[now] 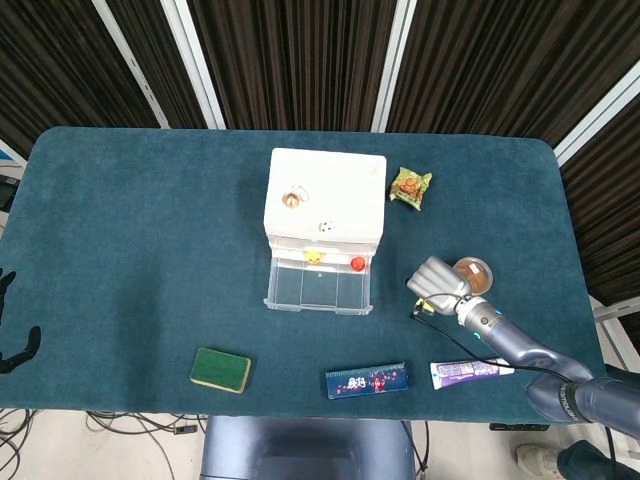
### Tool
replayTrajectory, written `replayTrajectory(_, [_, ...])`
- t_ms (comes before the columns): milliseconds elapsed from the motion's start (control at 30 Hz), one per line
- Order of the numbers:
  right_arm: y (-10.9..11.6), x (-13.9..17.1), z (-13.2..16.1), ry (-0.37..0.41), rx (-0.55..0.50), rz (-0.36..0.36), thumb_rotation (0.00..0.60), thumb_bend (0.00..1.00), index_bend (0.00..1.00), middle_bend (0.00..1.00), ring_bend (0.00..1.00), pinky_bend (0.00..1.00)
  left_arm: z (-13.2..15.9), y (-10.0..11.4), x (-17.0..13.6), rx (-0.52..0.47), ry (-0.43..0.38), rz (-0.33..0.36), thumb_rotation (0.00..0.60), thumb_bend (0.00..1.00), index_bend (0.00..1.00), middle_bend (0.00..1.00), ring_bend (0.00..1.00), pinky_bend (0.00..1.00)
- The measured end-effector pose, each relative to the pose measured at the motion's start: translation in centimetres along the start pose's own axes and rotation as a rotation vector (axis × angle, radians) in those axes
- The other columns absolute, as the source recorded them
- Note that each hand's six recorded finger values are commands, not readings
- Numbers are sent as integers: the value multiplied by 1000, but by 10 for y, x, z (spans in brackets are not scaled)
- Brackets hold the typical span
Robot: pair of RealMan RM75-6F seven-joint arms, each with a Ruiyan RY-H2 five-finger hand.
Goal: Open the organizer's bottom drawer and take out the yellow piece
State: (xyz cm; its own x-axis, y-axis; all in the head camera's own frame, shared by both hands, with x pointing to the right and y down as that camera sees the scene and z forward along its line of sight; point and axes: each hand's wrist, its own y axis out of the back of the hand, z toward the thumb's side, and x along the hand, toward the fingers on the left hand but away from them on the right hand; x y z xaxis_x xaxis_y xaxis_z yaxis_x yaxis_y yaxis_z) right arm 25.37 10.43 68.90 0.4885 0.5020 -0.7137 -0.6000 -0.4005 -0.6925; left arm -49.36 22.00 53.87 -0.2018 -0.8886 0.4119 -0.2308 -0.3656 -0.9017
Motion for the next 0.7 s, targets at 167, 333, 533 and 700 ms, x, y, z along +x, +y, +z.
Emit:
replayTrajectory(167, [-5,-8,9,9,-21,8,600,221,515,1000,1000,1000,0,0,0,-1,-2,-1,600,403,10,0,0,0])
replayTrajectory(333, [-8,-10,10,13,-14,32,600,168,332,1000,1000,1000,0,-1,0,-3,-2,-9,600,403,10,0,0,0])
replayTrajectory(533, [-6,-6,9,11,-14,61,600,153,288,994,1000,1000,1,-1,0,-4,-5,-7,600,402,10,0,0,0])
replayTrajectory(700, [10,3,0,-18,-48,29,600,153,274,907,967,908,1,0,0,-3,-3,-4,600,403,10,0,0,0])
